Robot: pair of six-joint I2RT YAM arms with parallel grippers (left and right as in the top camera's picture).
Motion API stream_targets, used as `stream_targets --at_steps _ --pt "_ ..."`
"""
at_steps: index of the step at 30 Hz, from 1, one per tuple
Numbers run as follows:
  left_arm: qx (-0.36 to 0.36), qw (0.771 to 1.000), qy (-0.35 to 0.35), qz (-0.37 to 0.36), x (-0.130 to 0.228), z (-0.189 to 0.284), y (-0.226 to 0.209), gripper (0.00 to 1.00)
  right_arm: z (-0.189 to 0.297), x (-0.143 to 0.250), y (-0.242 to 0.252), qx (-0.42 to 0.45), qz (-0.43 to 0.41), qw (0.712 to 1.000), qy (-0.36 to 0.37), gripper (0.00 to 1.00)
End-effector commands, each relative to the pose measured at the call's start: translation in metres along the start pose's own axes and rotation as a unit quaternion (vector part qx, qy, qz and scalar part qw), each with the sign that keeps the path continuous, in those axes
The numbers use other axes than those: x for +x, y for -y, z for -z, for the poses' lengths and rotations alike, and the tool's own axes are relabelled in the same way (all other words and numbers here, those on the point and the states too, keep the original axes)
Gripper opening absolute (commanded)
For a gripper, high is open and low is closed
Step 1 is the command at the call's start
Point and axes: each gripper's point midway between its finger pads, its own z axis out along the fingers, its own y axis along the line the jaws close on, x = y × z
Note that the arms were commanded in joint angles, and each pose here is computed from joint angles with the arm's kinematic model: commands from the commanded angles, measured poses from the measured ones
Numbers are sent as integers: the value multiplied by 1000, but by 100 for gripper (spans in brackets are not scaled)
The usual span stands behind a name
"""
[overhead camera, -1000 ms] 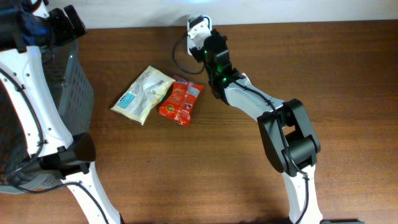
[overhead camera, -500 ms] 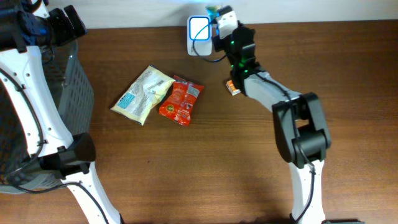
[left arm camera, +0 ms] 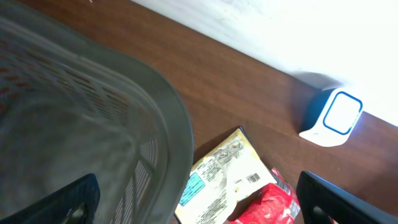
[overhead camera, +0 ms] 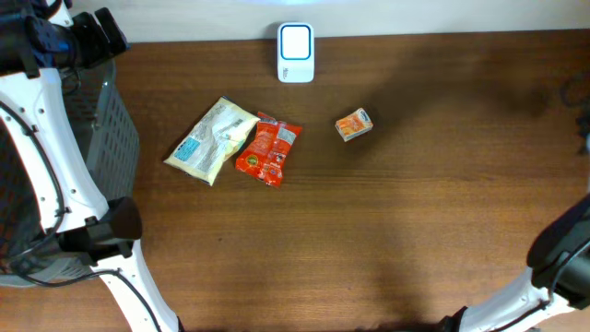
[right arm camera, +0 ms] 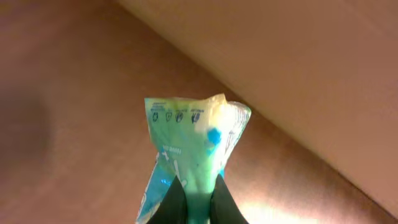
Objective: Scan the item barcode
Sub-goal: 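Carry the Kleenex pack off to the right side with the right gripper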
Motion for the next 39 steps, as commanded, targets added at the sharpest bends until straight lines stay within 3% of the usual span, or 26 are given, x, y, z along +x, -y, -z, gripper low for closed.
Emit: stream_targets --at_steps 1,2,4,5,6,11,14,15,17,19,20,23,26,33,39 --pt "5 1000 4 -5 -1 4 0 99 -33 27 24 -2 -17 999 -50 11" --pt "5 1000 4 -5 -1 4 0 99 -44 38 25 -24 -24 997 -70 22" --pt "5 1000 4 -5 -1 4 0 99 -52 49 9 -85 -32 992 -92 58" --pt "5 1000 4 -5 -1 4 0 99 -50 50 -3 -113 -32 989 -94 93" --pt "5 1000 4 -5 -1 4 0 99 -48 50 -10 -129 -31 987 -94 99" --pt "5 1000 4 -5 -1 4 0 99 -26 66 -50 -158 11 980 -122 99" --pt "5 1000 4 -5 -1 4 0 99 -7 62 -53 -162 3 979 -125 37" --pt "5 1000 4 -5 -1 4 0 99 10 44 -36 -154 -58 980 -109 25" --pt "5 1000 4 -5 -1 4 0 99 36 23 8 -131 -185 969 -95 21" --pt "5 1000 4 -5 -1 4 0 99 43 30 46 -109 -216 964 -112 21" --pt "5 1000 4 -5 -1 4 0 99 41 42 58 -91 -217 963 -131 4" --pt "5 1000 4 -5 -1 4 0 99 10 114 90 -32 -279 933 -225 4" --pt "5 1000 4 -5 -1 4 0 99 -9 167 104 5 -325 907 -269 4" --pt "5 1000 4 -5 -1 4 0 99 -38 213 87 -4 -332 907 -259 4" --pt "5 1000 4 -5 -1 4 1 99 -69 210 29 -90 -324 909 -246 6"
